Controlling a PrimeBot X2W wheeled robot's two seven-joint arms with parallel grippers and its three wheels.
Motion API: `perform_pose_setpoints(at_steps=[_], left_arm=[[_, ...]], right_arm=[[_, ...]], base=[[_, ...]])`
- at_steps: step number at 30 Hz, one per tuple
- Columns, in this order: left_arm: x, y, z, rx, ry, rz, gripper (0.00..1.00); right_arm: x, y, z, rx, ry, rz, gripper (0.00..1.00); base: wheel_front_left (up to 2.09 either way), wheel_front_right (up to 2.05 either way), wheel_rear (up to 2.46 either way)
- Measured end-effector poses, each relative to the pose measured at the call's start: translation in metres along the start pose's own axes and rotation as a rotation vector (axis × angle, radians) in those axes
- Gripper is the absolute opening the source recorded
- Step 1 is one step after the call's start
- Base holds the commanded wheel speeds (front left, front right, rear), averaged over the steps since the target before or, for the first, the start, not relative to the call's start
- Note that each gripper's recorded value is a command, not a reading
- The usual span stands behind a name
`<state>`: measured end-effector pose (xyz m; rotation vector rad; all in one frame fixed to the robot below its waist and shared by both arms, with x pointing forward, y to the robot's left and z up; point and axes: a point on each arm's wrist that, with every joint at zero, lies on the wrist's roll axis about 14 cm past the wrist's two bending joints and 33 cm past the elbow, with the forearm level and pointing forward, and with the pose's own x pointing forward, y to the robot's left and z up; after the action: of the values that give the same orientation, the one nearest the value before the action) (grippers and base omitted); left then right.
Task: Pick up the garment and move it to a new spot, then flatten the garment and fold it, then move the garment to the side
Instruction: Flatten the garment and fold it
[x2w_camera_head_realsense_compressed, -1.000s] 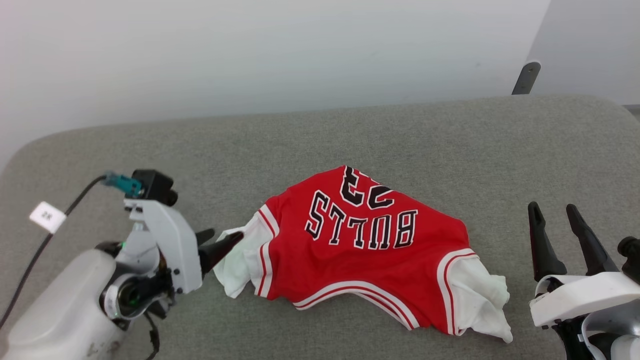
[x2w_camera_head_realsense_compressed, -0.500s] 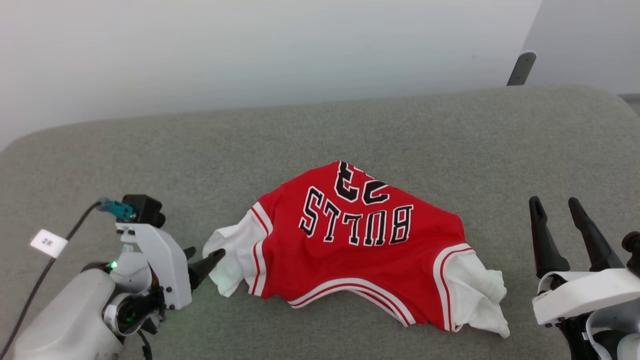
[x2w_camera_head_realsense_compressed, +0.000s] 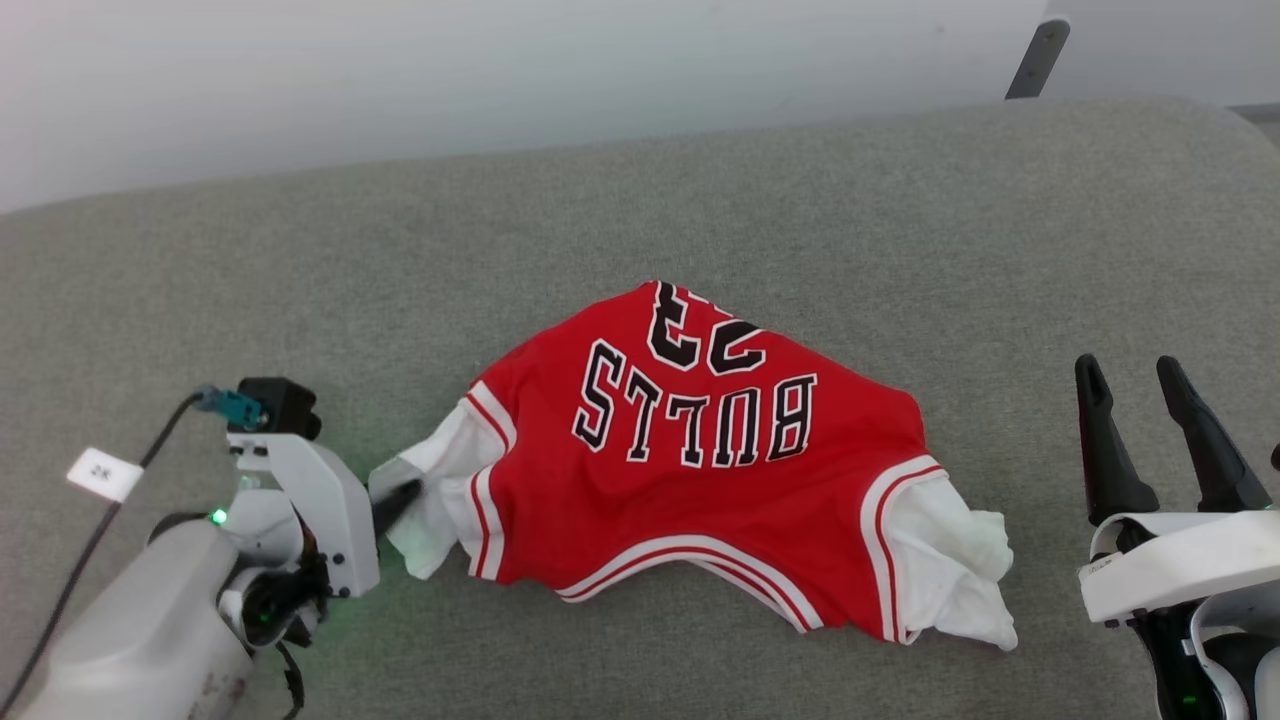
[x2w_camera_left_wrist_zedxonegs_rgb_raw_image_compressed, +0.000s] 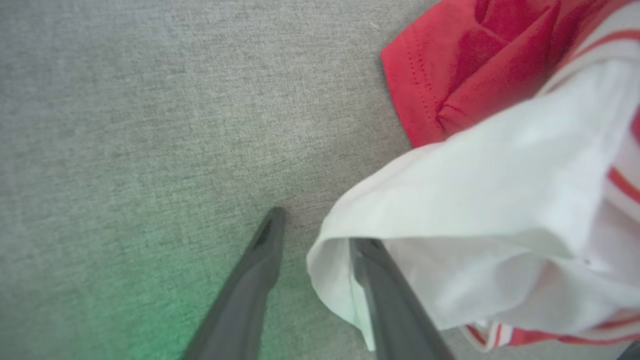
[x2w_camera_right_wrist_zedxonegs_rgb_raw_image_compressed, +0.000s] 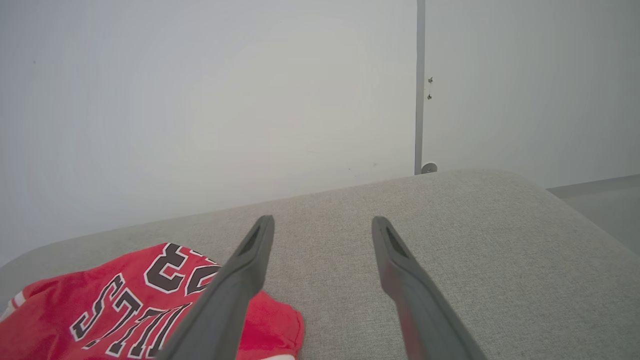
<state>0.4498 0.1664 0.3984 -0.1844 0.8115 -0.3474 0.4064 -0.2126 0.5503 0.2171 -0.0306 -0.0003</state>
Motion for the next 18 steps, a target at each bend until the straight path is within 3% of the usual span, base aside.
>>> perform_pose_setpoints(at_steps=[9,18], left_arm=[[-0.002,0.015,0.002,0.014,0.055,0.032,0.0],[-0.043,0.067,0.021,0.037,0.046,0.166,0.0]], right_arm=[[0.007,0.005,-0.006,-0.002,0.015,0.014,1.0],[0.011,0.016,-0.006,0.004,0.014,0.047,1.0]], base=[[0.0,0.0,0.0],[0.0,0.0,0.0]])
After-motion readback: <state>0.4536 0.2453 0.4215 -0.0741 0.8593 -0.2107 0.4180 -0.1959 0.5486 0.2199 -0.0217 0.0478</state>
